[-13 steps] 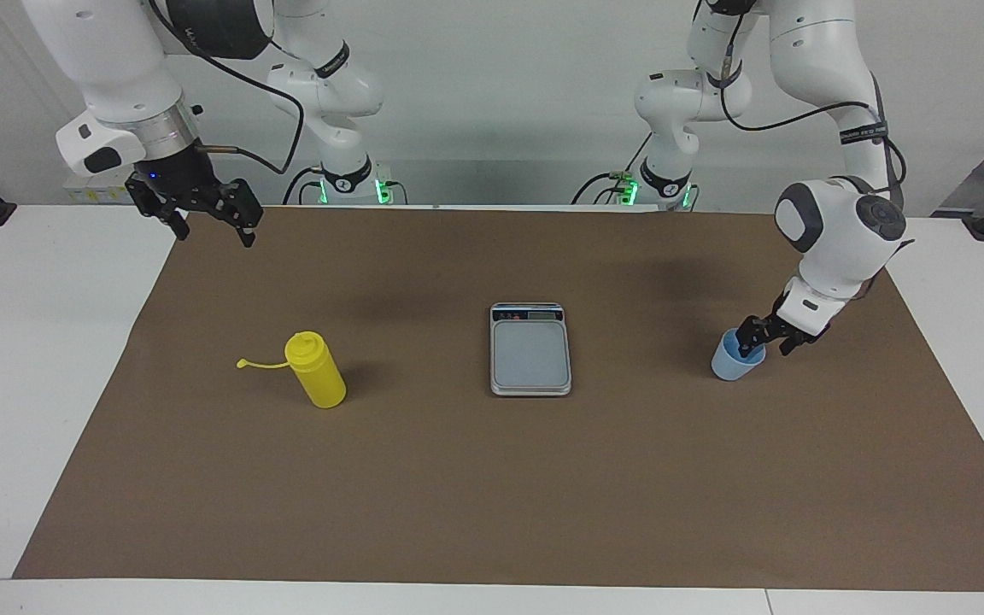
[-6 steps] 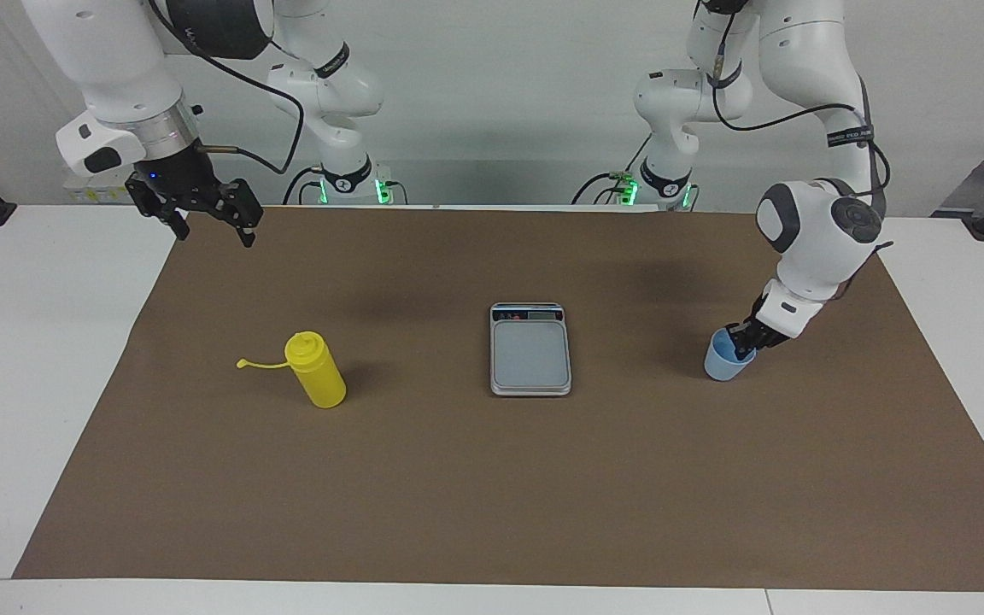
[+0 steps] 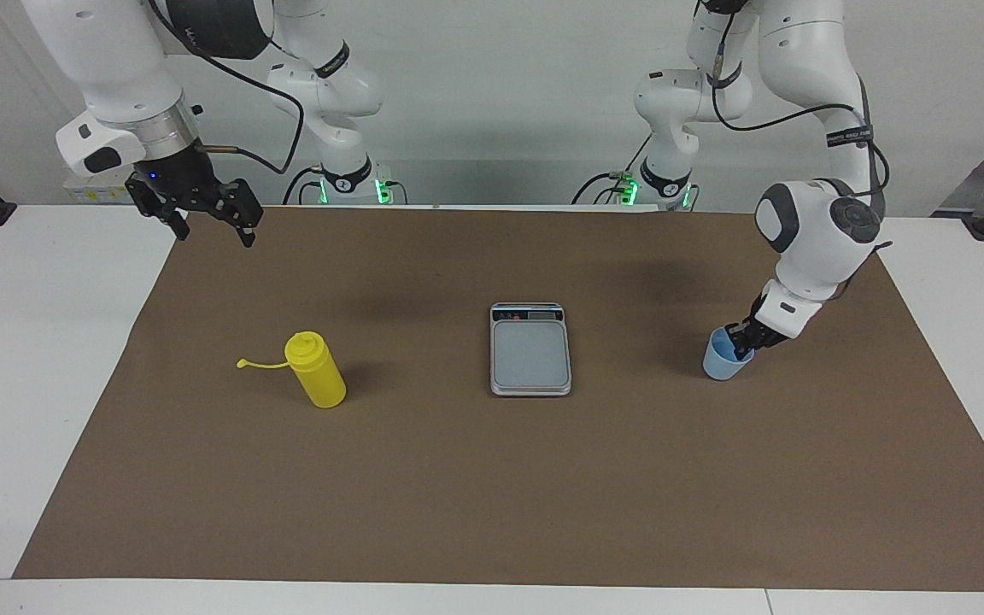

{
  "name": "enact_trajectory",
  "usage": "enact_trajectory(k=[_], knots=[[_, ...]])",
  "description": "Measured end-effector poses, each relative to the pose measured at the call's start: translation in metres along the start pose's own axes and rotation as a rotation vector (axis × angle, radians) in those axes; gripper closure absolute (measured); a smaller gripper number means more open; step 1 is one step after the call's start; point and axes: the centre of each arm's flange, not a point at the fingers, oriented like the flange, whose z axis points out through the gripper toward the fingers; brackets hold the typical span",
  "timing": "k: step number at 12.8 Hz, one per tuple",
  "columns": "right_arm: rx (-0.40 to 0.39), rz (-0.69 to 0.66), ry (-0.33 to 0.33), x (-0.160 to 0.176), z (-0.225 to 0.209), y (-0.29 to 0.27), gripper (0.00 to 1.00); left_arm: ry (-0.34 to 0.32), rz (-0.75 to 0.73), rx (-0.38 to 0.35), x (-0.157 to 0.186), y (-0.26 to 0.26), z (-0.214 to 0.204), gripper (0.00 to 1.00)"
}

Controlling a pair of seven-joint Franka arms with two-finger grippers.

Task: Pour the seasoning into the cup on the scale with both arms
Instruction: 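Reach the left gripper to the blue cup and grasp it, then carry the blue cup with the left gripper onto the scale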

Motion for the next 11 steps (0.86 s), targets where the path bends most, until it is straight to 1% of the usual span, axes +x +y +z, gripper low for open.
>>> enact_trajectory(k=[3, 7, 9, 11], knots=[[0.000, 0.000, 0.000, 0.000, 0.000, 0.000, 0.00, -0.014, -0.011, -0.005, 0.008, 0.023, -0.017, 0.96], [0.000, 0.000, 0.000, 0.000, 0.000, 0.000, 0.00, -0.023, -0.071, -0.014, 0.025, 0.070, -0.072, 0.96], [0.000, 0.000, 0.000, 0.000, 0.000, 0.000, 0.00, -0.023, -0.121, -0.015, 0.023, 0.096, -0.082, 0.96], [0.000, 0.000, 0.000, 0.000, 0.000, 0.000, 0.00, -0.025, -0.187, -0.016, 0.015, 0.133, -0.082, 0.96]])
